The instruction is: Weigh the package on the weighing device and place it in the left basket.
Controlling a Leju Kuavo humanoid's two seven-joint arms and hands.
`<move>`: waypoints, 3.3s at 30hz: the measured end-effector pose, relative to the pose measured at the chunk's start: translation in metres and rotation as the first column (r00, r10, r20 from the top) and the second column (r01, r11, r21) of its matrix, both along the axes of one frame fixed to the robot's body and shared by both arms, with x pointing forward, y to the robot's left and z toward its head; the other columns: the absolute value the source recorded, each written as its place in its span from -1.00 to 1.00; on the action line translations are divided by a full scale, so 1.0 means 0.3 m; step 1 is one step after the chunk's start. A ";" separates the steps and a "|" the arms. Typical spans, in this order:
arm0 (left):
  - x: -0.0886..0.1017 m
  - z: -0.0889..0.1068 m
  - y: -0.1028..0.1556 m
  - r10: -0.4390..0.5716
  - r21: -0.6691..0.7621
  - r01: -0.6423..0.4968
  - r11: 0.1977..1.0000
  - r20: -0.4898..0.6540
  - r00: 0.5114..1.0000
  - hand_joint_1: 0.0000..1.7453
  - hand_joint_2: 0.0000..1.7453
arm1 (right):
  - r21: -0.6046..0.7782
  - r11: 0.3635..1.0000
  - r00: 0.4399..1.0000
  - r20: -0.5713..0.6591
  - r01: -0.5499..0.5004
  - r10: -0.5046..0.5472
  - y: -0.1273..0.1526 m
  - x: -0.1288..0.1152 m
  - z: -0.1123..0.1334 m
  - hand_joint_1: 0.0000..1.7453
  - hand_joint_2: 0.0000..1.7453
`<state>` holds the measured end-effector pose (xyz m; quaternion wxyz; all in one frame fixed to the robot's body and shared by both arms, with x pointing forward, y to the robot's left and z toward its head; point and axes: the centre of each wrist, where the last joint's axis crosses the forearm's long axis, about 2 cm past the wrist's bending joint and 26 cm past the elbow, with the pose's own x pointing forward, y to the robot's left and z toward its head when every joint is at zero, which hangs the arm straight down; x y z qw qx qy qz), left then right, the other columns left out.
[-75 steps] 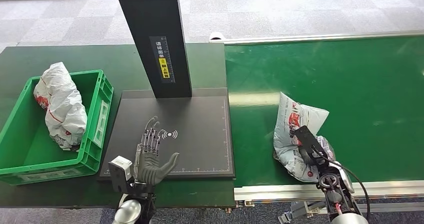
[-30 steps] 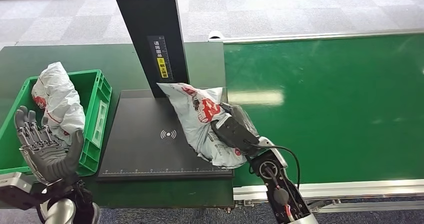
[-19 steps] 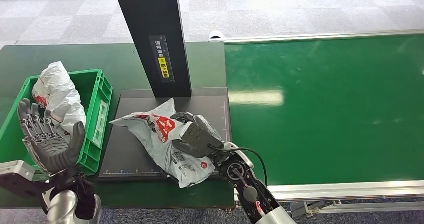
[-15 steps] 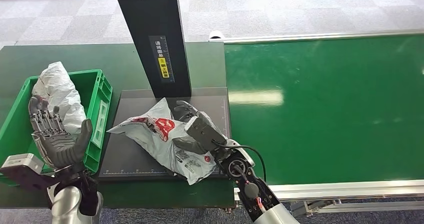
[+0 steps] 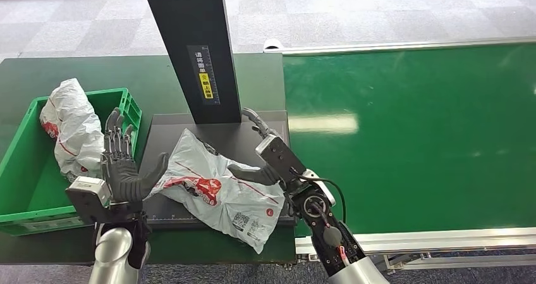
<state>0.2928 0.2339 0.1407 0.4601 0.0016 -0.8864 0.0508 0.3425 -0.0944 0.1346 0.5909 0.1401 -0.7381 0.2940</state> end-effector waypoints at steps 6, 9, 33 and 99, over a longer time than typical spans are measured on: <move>0.014 -0.012 -0.028 -0.079 0.082 0.082 0.993 -0.040 0.996 -1.00 1.00 | 0.035 0.999 1.000 0.012 0.017 -0.017 -0.017 0.004 0.015 -1.00 1.00; 0.026 -0.041 -0.062 -0.168 0.225 0.188 0.956 -0.104 0.980 -1.00 1.00 | 0.069 0.997 0.999 0.026 0.028 -0.029 -0.030 0.008 0.034 -1.00 1.00; 0.017 -0.294 -0.097 -0.338 0.537 0.623 0.568 -0.539 0.772 -0.77 1.00 | 0.158 0.985 0.995 0.059 0.076 -0.086 -0.114 -0.036 0.042 -1.00 1.00; 0.180 -0.105 0.617 0.733 0.728 -0.449 0.517 -0.107 0.671 1.00 1.00 | 0.247 0.957 0.981 0.080 0.154 -0.179 -0.154 -0.030 0.070 -1.00 1.00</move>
